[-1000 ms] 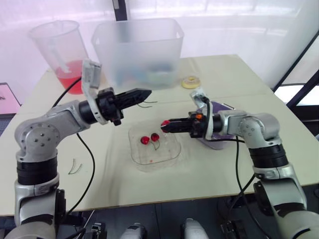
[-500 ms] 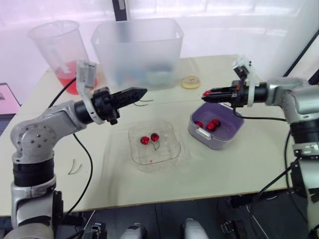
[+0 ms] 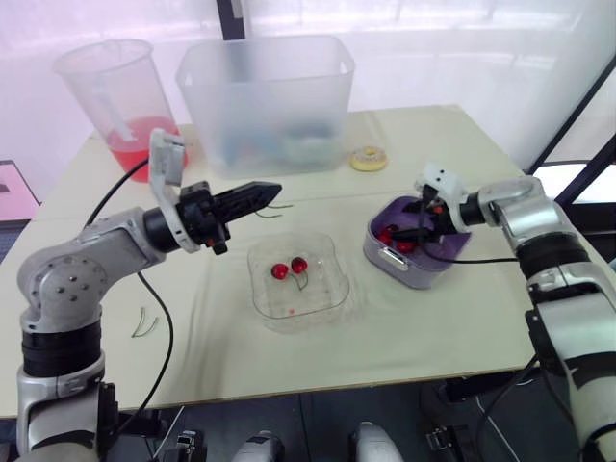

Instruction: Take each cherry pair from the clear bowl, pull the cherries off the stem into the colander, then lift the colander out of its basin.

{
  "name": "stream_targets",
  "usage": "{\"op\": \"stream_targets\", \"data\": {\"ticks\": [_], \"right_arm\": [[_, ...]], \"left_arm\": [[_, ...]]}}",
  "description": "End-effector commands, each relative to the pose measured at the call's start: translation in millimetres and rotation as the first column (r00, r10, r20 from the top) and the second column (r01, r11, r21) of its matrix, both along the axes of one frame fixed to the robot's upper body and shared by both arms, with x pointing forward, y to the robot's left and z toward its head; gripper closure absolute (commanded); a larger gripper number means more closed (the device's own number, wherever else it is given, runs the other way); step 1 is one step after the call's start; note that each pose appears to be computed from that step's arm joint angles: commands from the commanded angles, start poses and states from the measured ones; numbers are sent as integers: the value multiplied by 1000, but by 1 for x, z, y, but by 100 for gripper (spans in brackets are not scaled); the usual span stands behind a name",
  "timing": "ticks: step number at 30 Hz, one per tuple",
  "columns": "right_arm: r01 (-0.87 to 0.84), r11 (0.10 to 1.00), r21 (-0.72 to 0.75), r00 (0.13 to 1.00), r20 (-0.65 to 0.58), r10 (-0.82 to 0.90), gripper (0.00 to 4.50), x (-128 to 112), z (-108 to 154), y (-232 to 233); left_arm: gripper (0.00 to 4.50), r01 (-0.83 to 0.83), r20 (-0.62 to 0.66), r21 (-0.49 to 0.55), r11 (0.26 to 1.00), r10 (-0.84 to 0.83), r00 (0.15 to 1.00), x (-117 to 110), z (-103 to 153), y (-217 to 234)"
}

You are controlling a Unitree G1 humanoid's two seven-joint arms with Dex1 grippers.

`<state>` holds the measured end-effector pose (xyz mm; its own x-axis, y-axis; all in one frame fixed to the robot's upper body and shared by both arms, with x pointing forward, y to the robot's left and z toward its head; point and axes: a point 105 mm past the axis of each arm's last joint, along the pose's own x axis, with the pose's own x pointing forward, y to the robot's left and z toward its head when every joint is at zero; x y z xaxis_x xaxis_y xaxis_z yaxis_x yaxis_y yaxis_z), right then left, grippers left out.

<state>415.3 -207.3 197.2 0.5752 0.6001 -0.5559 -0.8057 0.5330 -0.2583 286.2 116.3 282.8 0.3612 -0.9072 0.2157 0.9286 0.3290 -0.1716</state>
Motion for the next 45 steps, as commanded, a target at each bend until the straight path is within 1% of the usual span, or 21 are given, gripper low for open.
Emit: {"op": "stream_targets", "data": {"ticks": [1, 4, 6, 9, 10, 12, 13, 15, 17, 19, 22, 23, 26, 28, 30, 33, 36, 39, 40, 43, 45], "right_arm": [[-33, 999, 22, 996, 79, 31, 2, 1, 32, 2], [-71, 997, 38, 993, 99, 67, 2, -5, 51, 1], [-184, 983, 25, 980, 84, 181, 2, -26, 67, -3], [-308, 947, 94, 949, 100, 299, 2, -55, 99, 2], [-354, 929, 110, 932, 125, 340, 2, -65, 109, 6], [-418, 900, 126, 905, 150, 399, 2, -81, 120, 14], [-463, 875, 140, 882, 162, 441, 2, -93, 126, 20], [-549, 818, 170, 834, 179, 522, 2, -114, 134, 34], [-601, 790, 119, 792, 219, 570, 2, -124, 133, 43], [-616, 783, 83, 776, 230, 587, 2, -128, 129, 49], [-630, 771, 97, 768, 227, 599, 2, -134, 126, 58], [-628, 771, 103, 770, 224, 597, 2, -134, 125, 60], [-622, 774, 119, 777, 213, 592, 2, -134, 121, 63], [-616, 778, 124, 783, 206, 587, 2, -134, 117, 65], [-605, 786, 124, 791, 201, 577, 2, -134, 113, 64], [-584, 801, 131, 808, 195, 556, 0, -133, 112, 61], [-581, 803, 131, 811, 178, 558, 0, -135, 107, 60], [-595, 790, 146, 803, 151, 577, 0, -140, 101, 60], [-591, 792, 152, 806, 139, 575, 0, -140, 98, 60], [-584, 793, 171, 811, 109, 574, 0, -140, 88, 64], [-585, 792, 178, 811, 101, 576, 0, -140, 86, 65]], "left_arm": [[450, -23, 68, -2, 1000, 23, 997, -6, 13, 8], [450, -36, 60, 9, 999, 36, 998, -6, 12, 11], [450, -47, 16, 65, 997, 46, 999, -9, 2, 19], [450, -114, -57, 110, 987, 120, 991, -8, -13, 44], [450, -134, -101, 147, 980, 150, 984, -8, -22, 55], [450, -154, -166, 218, 964, 193, 967, -11, -38, 71], [450, -168, -238, 279, 946, 237, 942, -13, -54, 84], [450, -166, -352, 335, 927, 287, 891, -23, -76, 106], [450, -182, -423, 346, 921, 326, 846, -29, -92, 123], [450, -229, -439, 378, 897, 392, 809, -27, -111, 137], [450, -283, -477, 415, 865, 472, 742, -23, -139, 158], [450, -297, -485, 417, 859, 487, 726, -22, -143, 163], [450, -352, -510, 374, 858, 507, 695, -12, -147, 171], [450, -364, -509, 395, 844, 531, 678, -10, -156, 176], [450, -375, -489, 446, 813, 572, 659, -10, -167, 183], [361, -406, -473, 437, 803, 589, 655, -8, -165, 191], [212, -445, -443, 420, 791, 607, 660, -3, -154, 199], [70, -467, -409, 439, 768, 634, 657, -2, -144, 205], [5, -482, -388, 440, 758, 644, 659, -1, -137, 209], [5, -549, -294, 436, 713, 689, 662, 1, -110, 225], [5, -567, -251, 434, 700, 698, 670, 0, -97, 228]]}}
